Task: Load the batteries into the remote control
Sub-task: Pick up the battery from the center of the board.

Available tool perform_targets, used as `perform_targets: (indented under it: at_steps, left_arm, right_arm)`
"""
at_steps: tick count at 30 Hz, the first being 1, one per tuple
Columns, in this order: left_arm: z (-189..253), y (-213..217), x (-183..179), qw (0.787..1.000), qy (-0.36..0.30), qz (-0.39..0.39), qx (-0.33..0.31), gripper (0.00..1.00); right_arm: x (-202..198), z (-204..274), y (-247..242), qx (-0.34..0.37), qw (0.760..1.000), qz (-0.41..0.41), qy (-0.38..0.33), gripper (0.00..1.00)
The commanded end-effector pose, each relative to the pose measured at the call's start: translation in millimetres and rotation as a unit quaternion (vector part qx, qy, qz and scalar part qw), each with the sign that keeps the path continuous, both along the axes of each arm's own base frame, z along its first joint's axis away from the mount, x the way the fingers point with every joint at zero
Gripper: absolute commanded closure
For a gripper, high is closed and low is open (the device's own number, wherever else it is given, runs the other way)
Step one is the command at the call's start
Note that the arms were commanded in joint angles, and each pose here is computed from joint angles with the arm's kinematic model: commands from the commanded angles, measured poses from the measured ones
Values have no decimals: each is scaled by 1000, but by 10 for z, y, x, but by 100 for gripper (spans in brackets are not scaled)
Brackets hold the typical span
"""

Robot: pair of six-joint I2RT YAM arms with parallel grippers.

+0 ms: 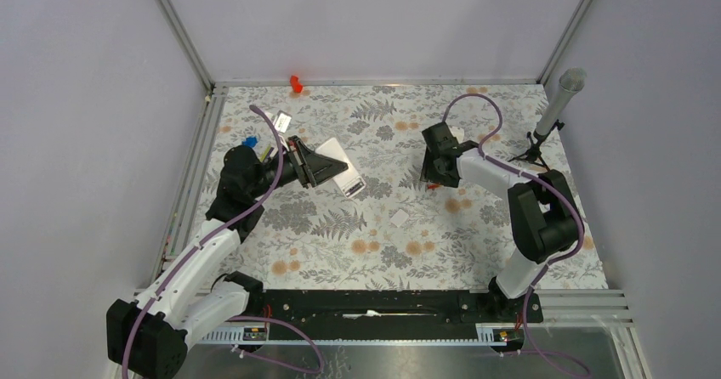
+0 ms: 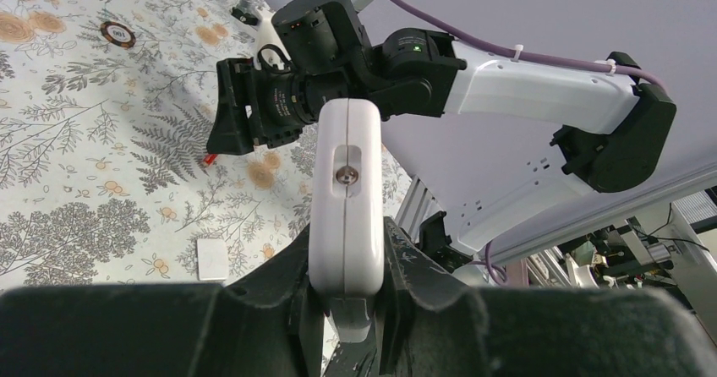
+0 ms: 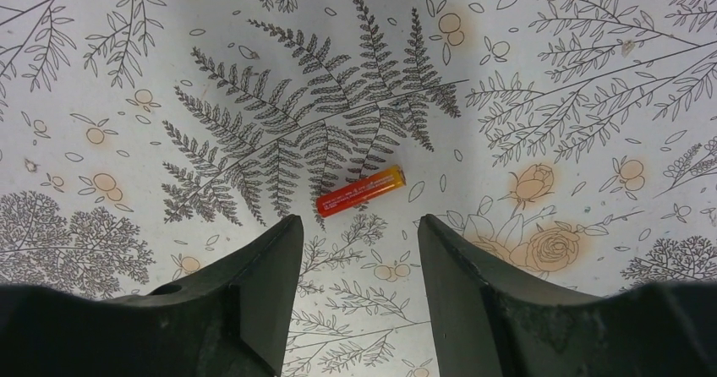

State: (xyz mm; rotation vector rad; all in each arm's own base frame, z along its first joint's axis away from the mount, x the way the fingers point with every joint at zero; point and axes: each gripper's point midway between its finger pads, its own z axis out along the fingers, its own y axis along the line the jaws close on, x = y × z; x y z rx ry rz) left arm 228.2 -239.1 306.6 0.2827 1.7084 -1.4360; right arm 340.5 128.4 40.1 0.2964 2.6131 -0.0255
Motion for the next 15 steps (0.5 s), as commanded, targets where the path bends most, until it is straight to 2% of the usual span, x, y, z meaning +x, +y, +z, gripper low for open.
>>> perform_targets:
  at_steps: [1, 6, 10, 13, 15]
  left_arm:
    - [216, -15, -61, 999, -45, -15, -22, 100]
    - [207, -17, -68, 999, -43, -17, -21, 100]
    - [226, -12, -79, 999, -46, -17, -22, 100]
    - [217, -12, -75, 999, -45, -16, -21, 100]
    - [209, -10, -66, 999, -44, -14, -21, 100]
  right_arm:
    - [154, 49, -8, 4, 999, -25, -21, 41]
    - [196, 83, 28, 2, 999, 17, -30, 39]
    - [241, 222, 126, -3, 990, 128, -58, 34]
    - [215, 360, 236, -6, 966, 243, -87, 31]
    - [118, 392, 355, 1, 938, 334, -93, 29]
